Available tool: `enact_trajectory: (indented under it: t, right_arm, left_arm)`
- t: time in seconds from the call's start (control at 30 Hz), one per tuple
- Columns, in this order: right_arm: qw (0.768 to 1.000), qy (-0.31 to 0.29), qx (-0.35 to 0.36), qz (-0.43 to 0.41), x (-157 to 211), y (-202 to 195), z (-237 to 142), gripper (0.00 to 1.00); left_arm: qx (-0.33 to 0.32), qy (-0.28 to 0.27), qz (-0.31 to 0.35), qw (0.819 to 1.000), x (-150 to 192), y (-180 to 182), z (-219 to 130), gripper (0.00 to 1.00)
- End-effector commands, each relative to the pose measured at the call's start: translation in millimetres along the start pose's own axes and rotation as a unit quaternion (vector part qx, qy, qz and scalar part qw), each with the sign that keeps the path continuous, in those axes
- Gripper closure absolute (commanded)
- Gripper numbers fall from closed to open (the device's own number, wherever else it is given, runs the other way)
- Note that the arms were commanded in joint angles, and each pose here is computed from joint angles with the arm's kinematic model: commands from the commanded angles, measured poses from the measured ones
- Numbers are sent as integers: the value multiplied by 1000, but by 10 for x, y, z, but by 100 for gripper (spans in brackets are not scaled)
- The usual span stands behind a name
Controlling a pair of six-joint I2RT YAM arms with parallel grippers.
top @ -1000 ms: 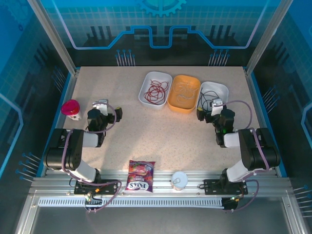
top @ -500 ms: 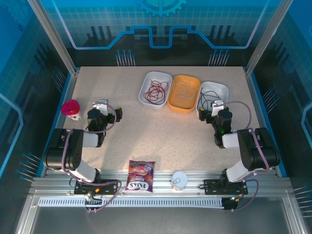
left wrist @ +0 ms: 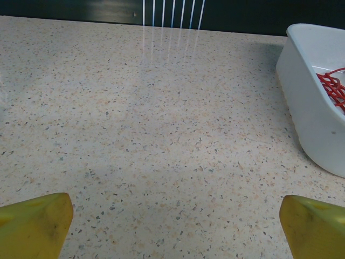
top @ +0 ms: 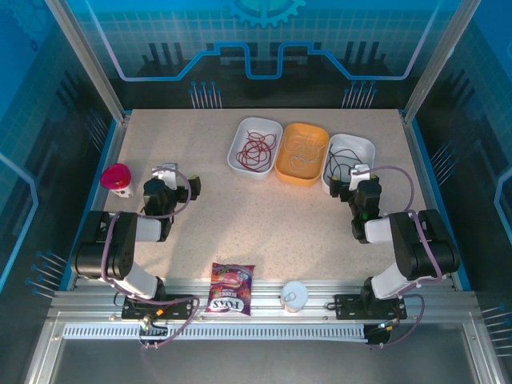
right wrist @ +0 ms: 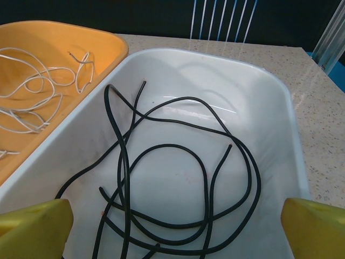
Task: Untangle the cables
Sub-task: Reset both arms
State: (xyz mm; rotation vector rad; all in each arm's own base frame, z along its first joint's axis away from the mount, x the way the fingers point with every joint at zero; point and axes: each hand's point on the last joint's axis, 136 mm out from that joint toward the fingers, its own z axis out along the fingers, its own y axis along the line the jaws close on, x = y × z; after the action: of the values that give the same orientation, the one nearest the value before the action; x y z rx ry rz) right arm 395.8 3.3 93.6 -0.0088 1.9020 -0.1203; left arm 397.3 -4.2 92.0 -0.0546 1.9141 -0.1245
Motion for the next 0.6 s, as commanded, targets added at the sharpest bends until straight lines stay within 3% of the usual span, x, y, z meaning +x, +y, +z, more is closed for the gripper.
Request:
enact_trajectory:
  t: [0.0,0.57]
  right_arm:
    - [1000,-13,3,5,-62,14,-30,0]
    - [1000,-13,3,4,-64,12,-30,0]
  left_arm:
    - [10,-4,-3,1000,-39,-35,-2,1]
    - [17,-5,0,1000,-38,-61,-7,1]
